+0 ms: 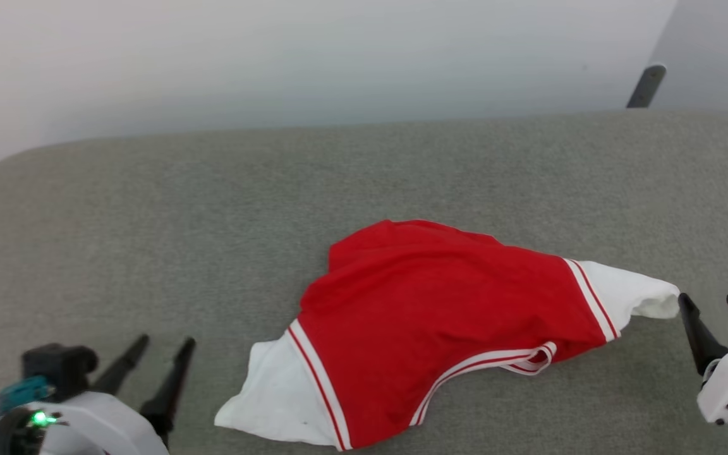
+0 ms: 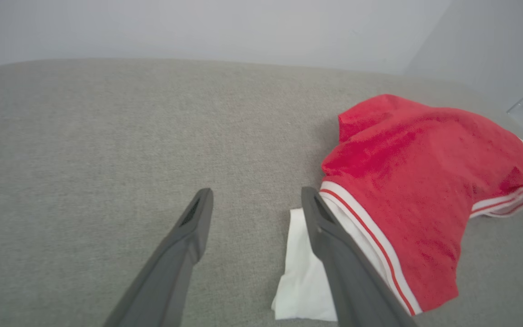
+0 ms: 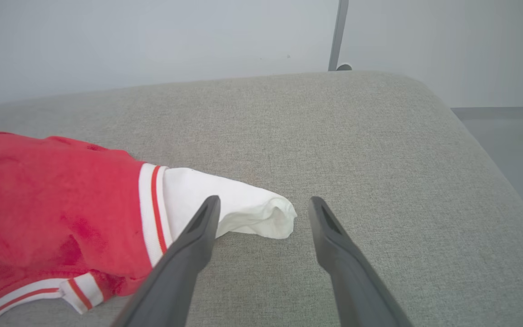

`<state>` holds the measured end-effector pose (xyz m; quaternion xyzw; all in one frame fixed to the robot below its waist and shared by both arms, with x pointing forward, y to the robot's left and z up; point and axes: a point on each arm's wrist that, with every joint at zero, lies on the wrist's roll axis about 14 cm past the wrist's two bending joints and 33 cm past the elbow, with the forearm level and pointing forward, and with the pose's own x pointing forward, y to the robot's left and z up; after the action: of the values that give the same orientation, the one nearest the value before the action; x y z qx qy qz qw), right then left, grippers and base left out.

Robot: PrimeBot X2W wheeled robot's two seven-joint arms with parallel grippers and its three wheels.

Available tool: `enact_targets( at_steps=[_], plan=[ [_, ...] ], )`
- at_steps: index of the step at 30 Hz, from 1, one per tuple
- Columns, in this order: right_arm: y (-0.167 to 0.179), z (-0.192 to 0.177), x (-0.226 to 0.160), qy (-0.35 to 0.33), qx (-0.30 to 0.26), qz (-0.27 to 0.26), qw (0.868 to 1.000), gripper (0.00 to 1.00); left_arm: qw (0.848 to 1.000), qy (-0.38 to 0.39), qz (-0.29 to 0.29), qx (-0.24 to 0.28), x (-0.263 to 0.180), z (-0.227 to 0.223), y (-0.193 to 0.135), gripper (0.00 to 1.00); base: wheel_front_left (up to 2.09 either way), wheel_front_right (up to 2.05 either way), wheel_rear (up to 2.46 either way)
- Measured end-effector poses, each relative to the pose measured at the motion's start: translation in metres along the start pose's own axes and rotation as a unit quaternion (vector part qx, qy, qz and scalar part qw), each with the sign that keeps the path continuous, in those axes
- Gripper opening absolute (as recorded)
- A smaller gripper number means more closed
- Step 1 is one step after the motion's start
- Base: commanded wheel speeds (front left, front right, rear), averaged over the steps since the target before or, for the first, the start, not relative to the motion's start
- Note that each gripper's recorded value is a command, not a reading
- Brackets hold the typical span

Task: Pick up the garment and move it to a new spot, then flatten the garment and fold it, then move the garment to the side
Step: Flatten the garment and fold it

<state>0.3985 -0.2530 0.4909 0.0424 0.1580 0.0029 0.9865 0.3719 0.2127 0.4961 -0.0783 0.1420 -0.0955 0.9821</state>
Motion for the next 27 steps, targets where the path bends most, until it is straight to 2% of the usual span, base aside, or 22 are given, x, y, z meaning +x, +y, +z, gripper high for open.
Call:
enact_targets(
  at_steps=[1, 6, 12, 21, 27],
  plan=[
    [0.0, 0.0, 0.0, 0.0, 0.0, 0.0, 1.0, 1.0, 1.0, 0.0, 0.0, 0.0, 0.0, 0.0, 0.0, 1.0, 0.0, 0.0, 0.0],
    [-0.001, -0.002, -0.009, -0.017, 0.015, -0.016, 1.0, 1.0, 0.995, 0.099, -0.023, 0.002, 0.009, -0.033, -0.008, 1.0, 0.0, 0.0, 0.0],
    [-0.001, -0.005, -0.015, -0.028, 0.027, -0.027, 0.999, 1.0, 0.975, 0.219, -0.03, -0.006, 0.012, -0.077, -0.014, 1.0, 0.0, 0.0, 0.0],
    [-0.002, -0.007, -0.021, -0.031, 0.034, -0.037, 0.998, 1.0, 0.952, 0.305, -0.032, -0.009, 0.013, -0.114, -0.021, 1.0, 0.0, 0.0, 0.0],
    [-0.002, -0.009, -0.023, -0.028, 0.035, -0.039, 0.998, 1.0, 0.947, 0.32, -0.032, -0.008, 0.017, -0.123, -0.023, 1.0, 0.0, 0.0, 0.0]
  ],
)
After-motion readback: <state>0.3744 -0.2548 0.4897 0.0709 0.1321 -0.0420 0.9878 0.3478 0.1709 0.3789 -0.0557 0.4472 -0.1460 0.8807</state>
